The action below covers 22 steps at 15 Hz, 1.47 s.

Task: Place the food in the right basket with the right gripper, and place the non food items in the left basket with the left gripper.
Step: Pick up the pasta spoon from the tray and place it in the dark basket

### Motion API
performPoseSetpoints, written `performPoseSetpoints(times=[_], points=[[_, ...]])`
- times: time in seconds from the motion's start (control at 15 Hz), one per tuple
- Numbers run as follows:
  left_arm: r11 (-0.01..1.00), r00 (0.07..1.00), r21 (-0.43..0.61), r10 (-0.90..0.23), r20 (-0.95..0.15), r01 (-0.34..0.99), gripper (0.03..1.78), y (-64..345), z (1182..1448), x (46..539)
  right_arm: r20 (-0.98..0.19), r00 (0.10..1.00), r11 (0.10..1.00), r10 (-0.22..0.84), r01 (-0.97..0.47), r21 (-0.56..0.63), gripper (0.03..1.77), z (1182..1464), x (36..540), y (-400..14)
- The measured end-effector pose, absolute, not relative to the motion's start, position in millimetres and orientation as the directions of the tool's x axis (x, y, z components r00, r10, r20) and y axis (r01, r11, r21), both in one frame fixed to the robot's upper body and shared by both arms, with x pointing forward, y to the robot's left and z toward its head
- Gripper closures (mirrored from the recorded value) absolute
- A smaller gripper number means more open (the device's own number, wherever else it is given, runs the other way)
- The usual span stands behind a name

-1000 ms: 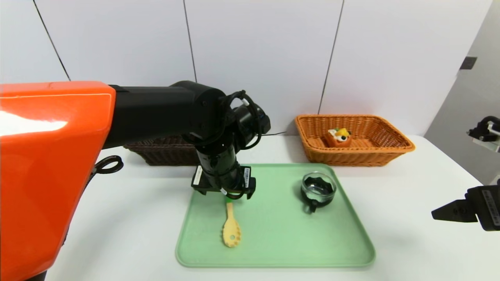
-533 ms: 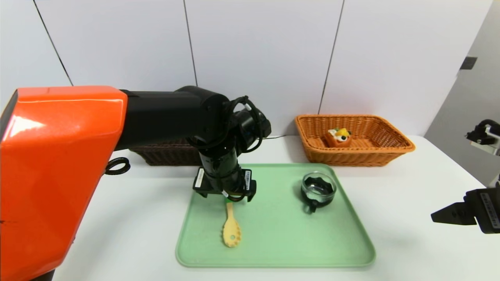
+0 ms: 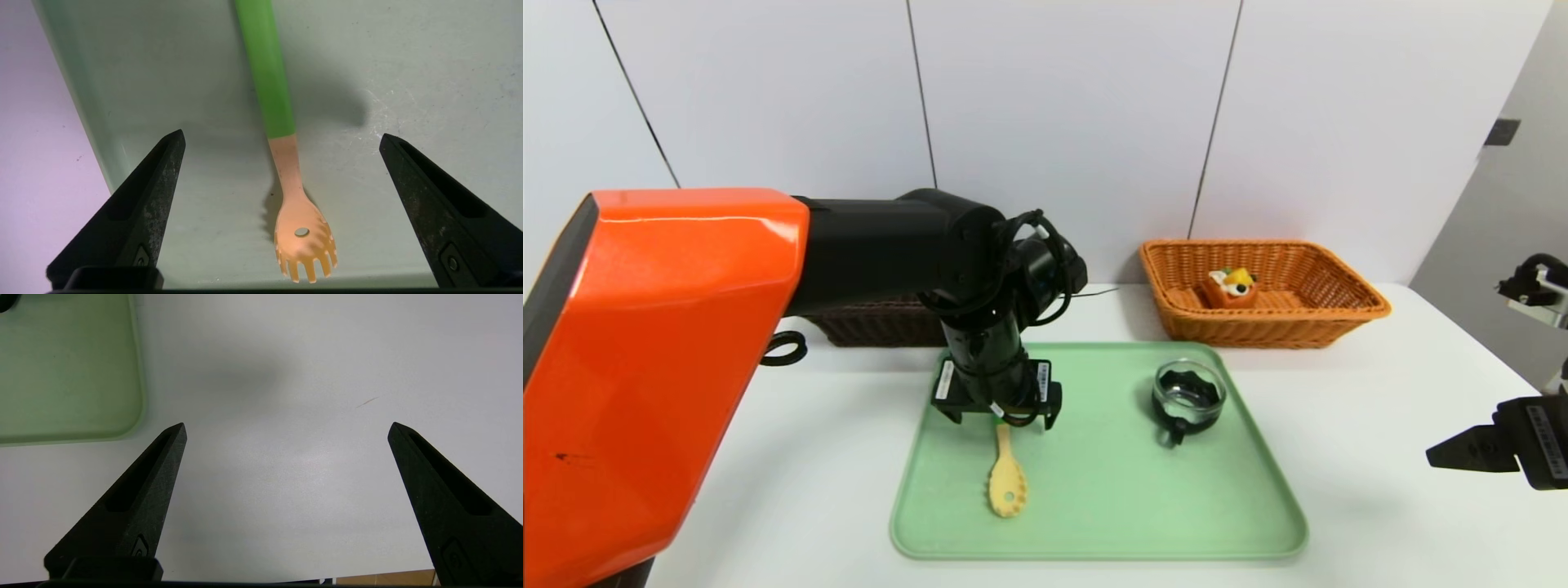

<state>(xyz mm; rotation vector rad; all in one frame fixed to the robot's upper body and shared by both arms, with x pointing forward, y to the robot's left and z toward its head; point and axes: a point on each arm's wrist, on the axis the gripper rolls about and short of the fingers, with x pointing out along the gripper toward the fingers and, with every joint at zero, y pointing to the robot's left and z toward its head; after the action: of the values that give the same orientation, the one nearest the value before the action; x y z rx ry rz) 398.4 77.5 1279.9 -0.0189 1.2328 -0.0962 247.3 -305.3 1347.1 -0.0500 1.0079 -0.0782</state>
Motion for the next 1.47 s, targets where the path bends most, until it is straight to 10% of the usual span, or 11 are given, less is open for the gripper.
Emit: performPoseSetpoints(times=[1.0, 1.47], points=[[0.995, 0.291, -0.080, -0.092, -0.952, 0.055, 0.12, 78, 1269, 405, -0.853, 0.513, 0.995, -0.093, 0.031, -0.090, 0.10, 1343, 253, -304], [0.996, 0.291, -0.079, -0.089, -0.952, 0.045, 1.01, 80, 1268, 408, -0.856, 0.508, 0.995, -0.094, 0.025, -0.095, 0.10, 1342, 255, -304]])
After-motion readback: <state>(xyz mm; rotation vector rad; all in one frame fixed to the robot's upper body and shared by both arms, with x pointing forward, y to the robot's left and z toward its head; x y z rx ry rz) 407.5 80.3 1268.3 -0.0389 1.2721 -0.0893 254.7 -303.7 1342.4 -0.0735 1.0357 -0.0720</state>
